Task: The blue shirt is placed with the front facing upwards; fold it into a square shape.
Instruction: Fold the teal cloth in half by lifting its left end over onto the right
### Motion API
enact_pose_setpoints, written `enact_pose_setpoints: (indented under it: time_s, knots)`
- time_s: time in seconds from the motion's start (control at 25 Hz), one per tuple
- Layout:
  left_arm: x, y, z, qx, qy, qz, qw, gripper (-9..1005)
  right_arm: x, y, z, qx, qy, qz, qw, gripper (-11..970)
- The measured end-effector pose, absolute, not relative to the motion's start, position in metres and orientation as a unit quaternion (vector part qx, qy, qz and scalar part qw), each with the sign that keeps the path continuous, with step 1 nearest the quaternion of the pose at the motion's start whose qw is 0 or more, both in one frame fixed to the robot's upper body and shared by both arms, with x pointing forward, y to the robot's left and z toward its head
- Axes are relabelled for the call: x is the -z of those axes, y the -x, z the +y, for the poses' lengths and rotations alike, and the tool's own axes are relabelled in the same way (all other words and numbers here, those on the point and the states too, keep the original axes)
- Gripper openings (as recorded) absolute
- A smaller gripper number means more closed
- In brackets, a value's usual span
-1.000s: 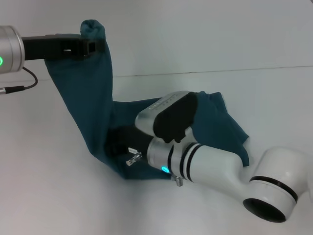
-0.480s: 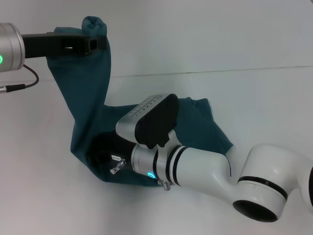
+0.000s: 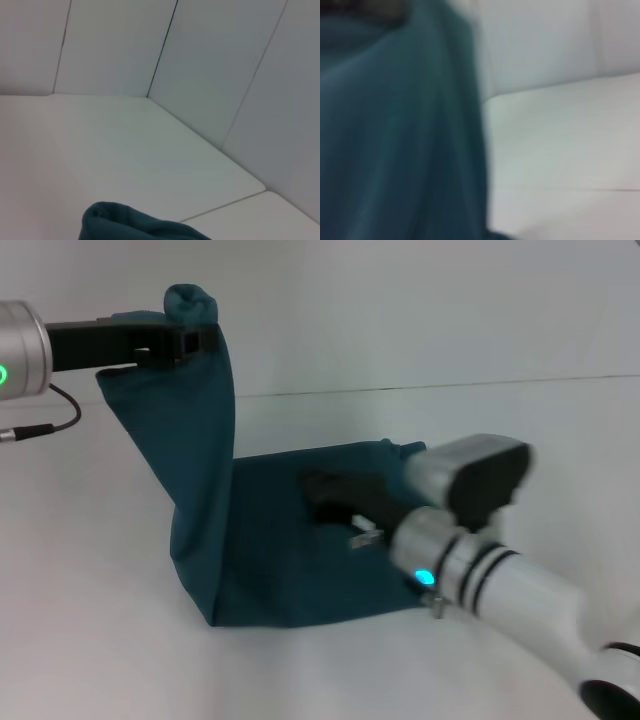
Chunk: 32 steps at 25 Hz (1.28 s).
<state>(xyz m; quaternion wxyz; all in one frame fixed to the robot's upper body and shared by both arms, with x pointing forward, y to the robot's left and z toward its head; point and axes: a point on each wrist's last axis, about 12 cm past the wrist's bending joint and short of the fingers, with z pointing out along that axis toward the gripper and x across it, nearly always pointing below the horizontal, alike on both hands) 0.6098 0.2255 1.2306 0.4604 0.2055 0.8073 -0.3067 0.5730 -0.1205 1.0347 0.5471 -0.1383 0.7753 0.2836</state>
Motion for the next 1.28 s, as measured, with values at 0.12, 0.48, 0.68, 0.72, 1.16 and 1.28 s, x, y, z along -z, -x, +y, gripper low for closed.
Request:
enact_pose_setpoints:
  time_s: [0.12,0.48,0.68,0.72,1.16,1.28]
  knots:
    - [-1.229,-0.609,0.221,0.312,-0.211,0.806,0.457,51,-1.030,-0.576,-0.148,-0.282,0.092,0.772,0.562,34]
    - [-1.231,-0.607,0.219,0.320,-0.211,0.800,0.461,51,-1.039,-0.583,-0.128,-0.305,0.131,0.763,0.555,33]
    - [-1.228,-0.607,0.218,0.326,-0.210,0.800,0.458,51,-1.036,-0.579,-0.124,-0.292,0.145,0.769,0.550,33]
    - [-1.227,-0.608,0.217,0.329,-0.210,0.799,0.457,51,-1.034,-0.579,-0.130,-0.287,0.135,0.771,0.552,33]
    - [-1.206,-0.609,0.198,0.364,-0.219,0.785,0.450,52,-1.029,-0.585,-0.240,-0.216,-0.008,0.748,0.627,33]
    - [-1.194,-0.609,0.190,0.382,-0.221,0.779,0.446,52,-1.029,-0.584,-0.260,-0.201,-0.034,0.747,0.633,33]
